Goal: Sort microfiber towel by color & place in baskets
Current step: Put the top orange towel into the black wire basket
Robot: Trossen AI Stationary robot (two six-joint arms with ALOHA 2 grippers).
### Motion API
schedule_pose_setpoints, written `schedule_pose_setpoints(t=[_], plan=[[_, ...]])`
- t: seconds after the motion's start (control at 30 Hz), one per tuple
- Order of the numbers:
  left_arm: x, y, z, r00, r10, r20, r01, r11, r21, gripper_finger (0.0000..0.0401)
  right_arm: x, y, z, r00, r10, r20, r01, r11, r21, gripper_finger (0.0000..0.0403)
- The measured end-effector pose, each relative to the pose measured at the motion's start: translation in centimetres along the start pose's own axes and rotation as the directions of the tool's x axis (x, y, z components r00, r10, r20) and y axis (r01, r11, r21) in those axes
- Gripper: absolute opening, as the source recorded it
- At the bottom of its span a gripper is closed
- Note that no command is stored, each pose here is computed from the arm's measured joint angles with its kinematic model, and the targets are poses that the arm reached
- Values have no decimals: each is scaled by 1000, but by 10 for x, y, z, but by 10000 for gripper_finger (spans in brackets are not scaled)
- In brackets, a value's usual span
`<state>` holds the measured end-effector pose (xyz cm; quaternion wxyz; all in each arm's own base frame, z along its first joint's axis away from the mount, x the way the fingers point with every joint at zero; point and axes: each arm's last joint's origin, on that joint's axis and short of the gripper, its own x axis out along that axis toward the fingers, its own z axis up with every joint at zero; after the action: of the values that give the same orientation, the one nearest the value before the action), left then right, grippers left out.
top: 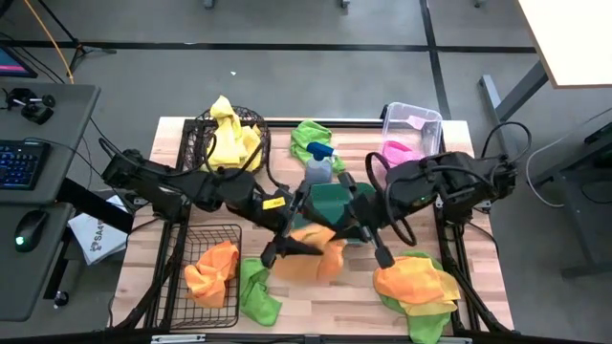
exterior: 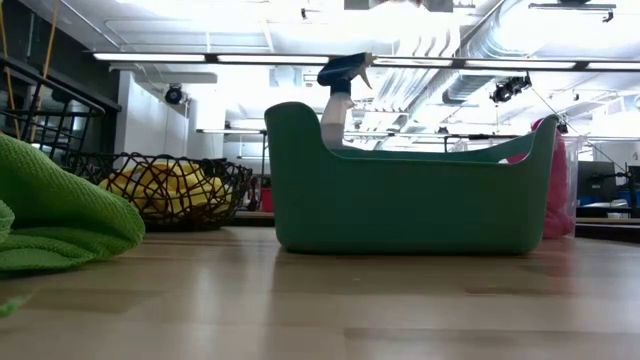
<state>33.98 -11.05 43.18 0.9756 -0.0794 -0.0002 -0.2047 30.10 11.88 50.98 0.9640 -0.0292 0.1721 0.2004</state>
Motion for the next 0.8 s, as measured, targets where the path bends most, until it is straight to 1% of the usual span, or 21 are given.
schedule_pose_setpoints(t=[0.1, 0.2, 0.3, 0.37, 0.43, 0.47, 0.53, 0.6, 0.63, 0.67, 0.8], plan=[[-1, -2, -5, 995, -77, -61, 75, 996, -47, 258, -1, -4, 5, 999, -22, 49, 22, 1000, 3, 0], [-1, -2, -7, 993, -86, -83, 81, 995, -62, 258, -2, -5, 9, 995, -24, 96, 25, 1000, -2, 0], [-1, 1, -7, 993, -75, -87, 71, 996, -46, 256, 0, -6, 9, 995, -24, 95, 24, 1000, -1, 0], [-2, 3, -6, 994, -68, -88, 65, 997, -47, 245, 0, -6, 8, 996, -25, 87, 25, 1000, 7, 0], [-6, 3, -4, 994, -63, -89, 60, 998, -30, 218, 0, -7, 8, 996, -27, 87, 25, 999, 32, 0], [-8, 4, -2, 995, -56, -86, 54, 998, -17, 196, 0, -7, 8, 996, -28, 87, 24, 998, 51, 0], [-13, 5, 0, 993, -35, -109, 35, 999, 1, 134, 0, -6, 8, 996, -27, 87, 20, 996, 82, 4], [-19, 8, 0, 990, -8, -142, 11, 1000, 20, 54, 0, -6, 8, 996, -30, 86, 20, 994, 112, 17], [-23, 10, 0, 986, 12, -167, -8, 1000, 27, 29, 0, -7, 8, 996, -47, 82, 36, 991, 127, 27], [-28, 11, 2, 983, 42, -180, -37, 999, 32, 19, 0, -8, 8, 994, -75, 81, 63, 988, 141, 39], [-51, 12, 7, 955, 156, -252, -147, 988, 52, 8, 0, -10, 7, 985, -152, 77, 137, 976, 171, 107]])
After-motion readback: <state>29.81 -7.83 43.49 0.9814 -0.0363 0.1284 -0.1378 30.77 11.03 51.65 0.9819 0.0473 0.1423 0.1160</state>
